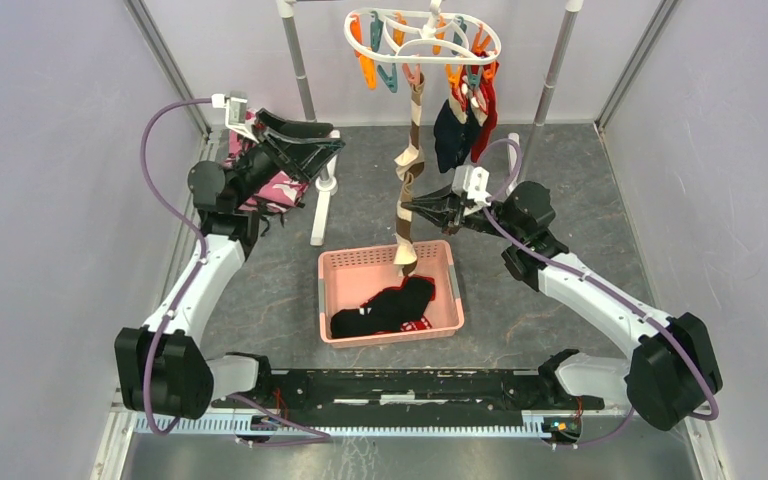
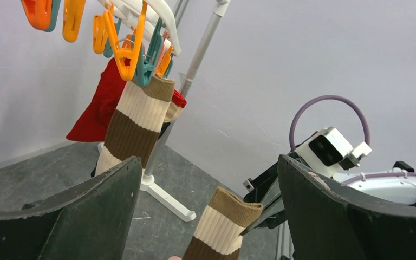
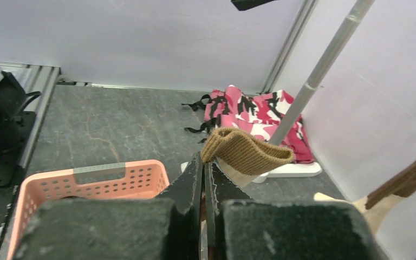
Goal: Clip the socks to the hanger
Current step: Pick up the sock from the bin, then adjust the hanger on the clothesline.
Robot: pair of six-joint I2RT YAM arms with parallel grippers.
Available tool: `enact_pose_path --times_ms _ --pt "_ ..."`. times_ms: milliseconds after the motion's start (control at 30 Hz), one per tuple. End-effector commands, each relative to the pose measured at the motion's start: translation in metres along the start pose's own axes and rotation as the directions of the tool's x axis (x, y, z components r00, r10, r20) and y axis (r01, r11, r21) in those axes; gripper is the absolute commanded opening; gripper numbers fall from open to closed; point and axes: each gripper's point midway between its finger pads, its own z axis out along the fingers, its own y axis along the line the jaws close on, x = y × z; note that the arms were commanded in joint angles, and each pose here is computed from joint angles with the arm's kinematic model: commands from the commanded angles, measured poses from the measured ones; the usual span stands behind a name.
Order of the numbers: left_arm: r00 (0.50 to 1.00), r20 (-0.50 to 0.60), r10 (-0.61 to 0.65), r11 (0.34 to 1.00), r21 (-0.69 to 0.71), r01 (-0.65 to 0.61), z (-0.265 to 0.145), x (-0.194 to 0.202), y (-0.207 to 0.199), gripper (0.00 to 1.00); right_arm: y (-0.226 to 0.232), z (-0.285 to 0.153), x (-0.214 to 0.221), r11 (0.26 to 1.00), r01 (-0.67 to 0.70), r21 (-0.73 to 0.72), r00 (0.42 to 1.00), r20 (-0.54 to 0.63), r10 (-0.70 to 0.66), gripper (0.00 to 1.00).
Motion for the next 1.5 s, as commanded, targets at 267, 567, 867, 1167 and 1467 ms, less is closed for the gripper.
enact_pose_path --times_ms 267,567,867,1167,1467 --pt "0.987 -0.078 0.141 0.972 -0.178 -0.153 0.046 0.011 0.002 0.85 -0.019 -0.004 -0.038 0.948 0.298 0.114 0.944 0.11 -0.31 0.0" --pt "0.983 -0.085 0.161 0.939 -0.292 -0.179 0.071 0.001 0.02 0.78 -0.028 0.004 -0.04 0.944 0.308 0.117 0.944 0.085 -0.319 0.0" --pt "0.993 -0.056 0.103 0.916 -0.385 -0.117 0.096 -0.004 0.025 0.71 -0.041 0.013 -0.051 0.948 0.288 0.134 0.949 0.093 -0.301 0.0" --pt "0.996 -0.035 0.076 0.904 -0.42 -0.084 0.113 -0.004 0.04 0.74 -0.041 0.013 -0.051 0.95 0.282 0.136 0.951 0.093 -0.295 0.0" --pt "0.996 -0.047 0.082 0.907 -0.411 -0.094 0.131 0.001 0.053 0.73 -0.042 0.013 -0.049 0.948 0.285 0.14 0.95 0.087 -0.299 0.0"
